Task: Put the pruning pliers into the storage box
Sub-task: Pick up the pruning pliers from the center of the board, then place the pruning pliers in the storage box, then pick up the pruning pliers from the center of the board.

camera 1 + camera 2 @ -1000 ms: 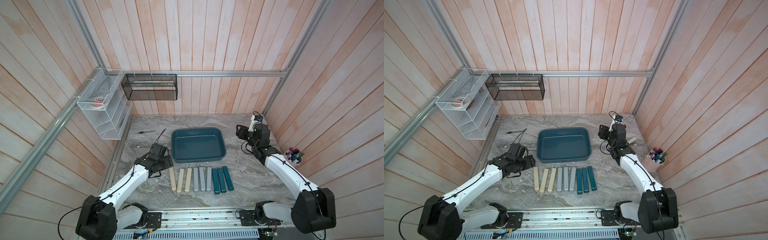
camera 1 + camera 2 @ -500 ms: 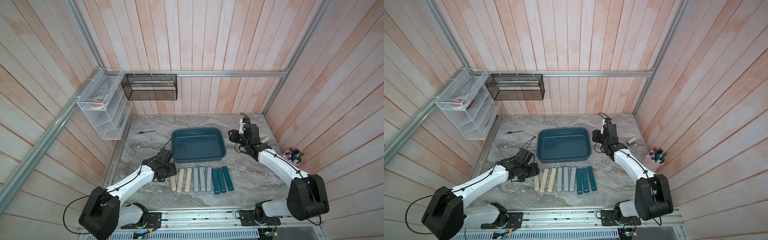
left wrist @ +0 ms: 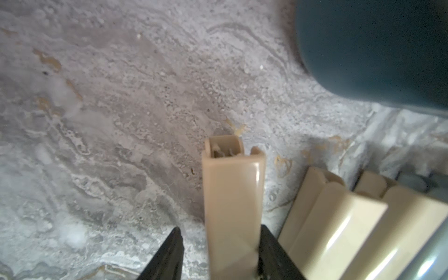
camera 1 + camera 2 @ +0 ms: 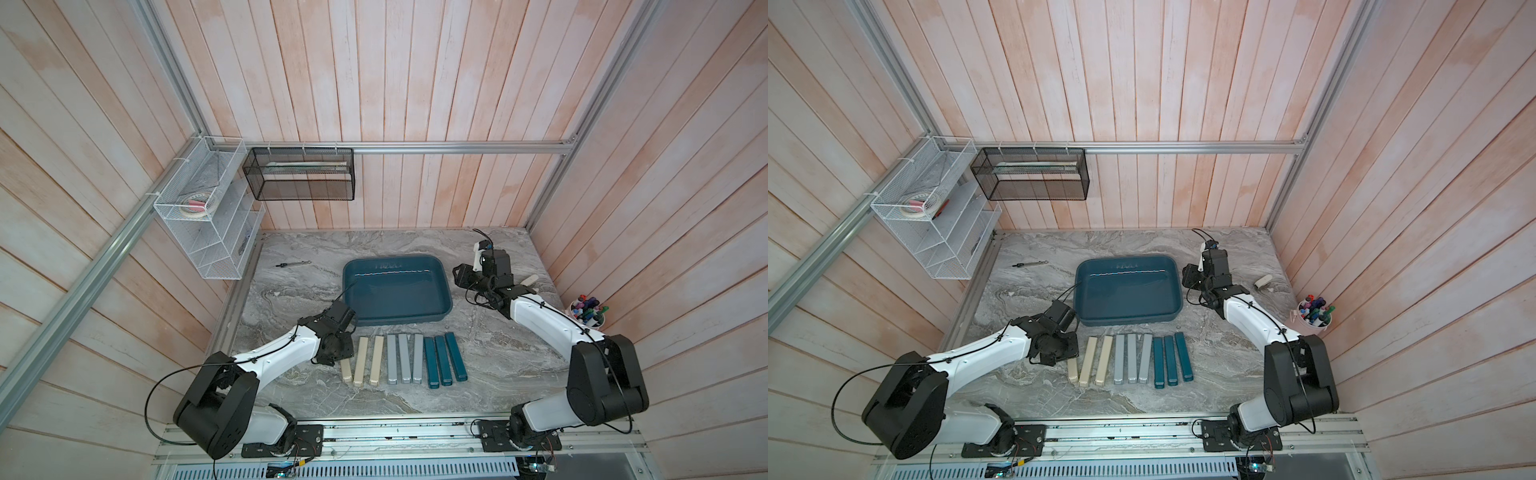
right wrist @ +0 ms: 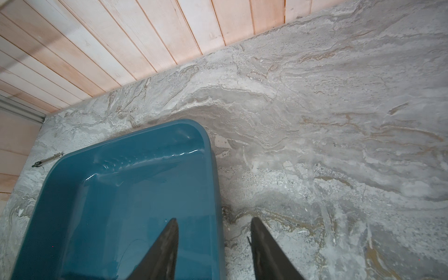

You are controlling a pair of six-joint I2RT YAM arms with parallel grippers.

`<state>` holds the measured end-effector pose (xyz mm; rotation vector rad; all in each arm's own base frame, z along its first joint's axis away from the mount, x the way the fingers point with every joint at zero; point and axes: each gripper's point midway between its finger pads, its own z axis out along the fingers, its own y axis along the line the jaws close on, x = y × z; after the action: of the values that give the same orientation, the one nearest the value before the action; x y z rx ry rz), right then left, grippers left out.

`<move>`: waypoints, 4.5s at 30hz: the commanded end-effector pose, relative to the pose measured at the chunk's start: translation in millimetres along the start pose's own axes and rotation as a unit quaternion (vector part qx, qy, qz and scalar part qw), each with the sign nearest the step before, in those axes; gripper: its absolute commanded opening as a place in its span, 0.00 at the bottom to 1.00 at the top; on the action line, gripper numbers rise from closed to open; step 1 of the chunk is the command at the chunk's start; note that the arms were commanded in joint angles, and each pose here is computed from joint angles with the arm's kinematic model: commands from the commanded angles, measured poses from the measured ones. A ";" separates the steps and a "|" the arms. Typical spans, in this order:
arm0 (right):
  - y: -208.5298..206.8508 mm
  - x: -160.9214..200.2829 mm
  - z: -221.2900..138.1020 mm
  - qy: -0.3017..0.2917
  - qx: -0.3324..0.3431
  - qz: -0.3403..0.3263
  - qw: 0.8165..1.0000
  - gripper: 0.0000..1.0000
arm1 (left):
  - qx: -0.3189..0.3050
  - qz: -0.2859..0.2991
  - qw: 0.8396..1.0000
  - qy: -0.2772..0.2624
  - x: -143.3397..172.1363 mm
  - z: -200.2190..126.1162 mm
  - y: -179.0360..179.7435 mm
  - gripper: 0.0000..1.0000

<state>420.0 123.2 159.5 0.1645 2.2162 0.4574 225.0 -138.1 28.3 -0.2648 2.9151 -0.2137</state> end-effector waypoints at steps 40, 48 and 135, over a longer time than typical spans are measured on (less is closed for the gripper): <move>35.2 -43.7 -2.6 -0.031 -0.050 -0.015 0.998 0.45 | 0.015 0.089 0.989 -0.116 -213.3 -62.9 -91.6 0.23; 32.8 -34.4 -6.7 -0.019 -0.049 -0.017 0.998 0.45 | -0.005 0.103 0.990 -0.098 -242.7 -12.1 -98.0 0.23; 36.3 -48.5 -15.3 -0.033 -0.043 -0.033 0.998 0.56 | 0.097 0.103 0.986 -0.085 -3.7 -56.2 -83.5 0.67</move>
<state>434.5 134.2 212.2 0.0583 2.1347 0.4829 240.3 -207.2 103.8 0.0937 2.6817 -0.3741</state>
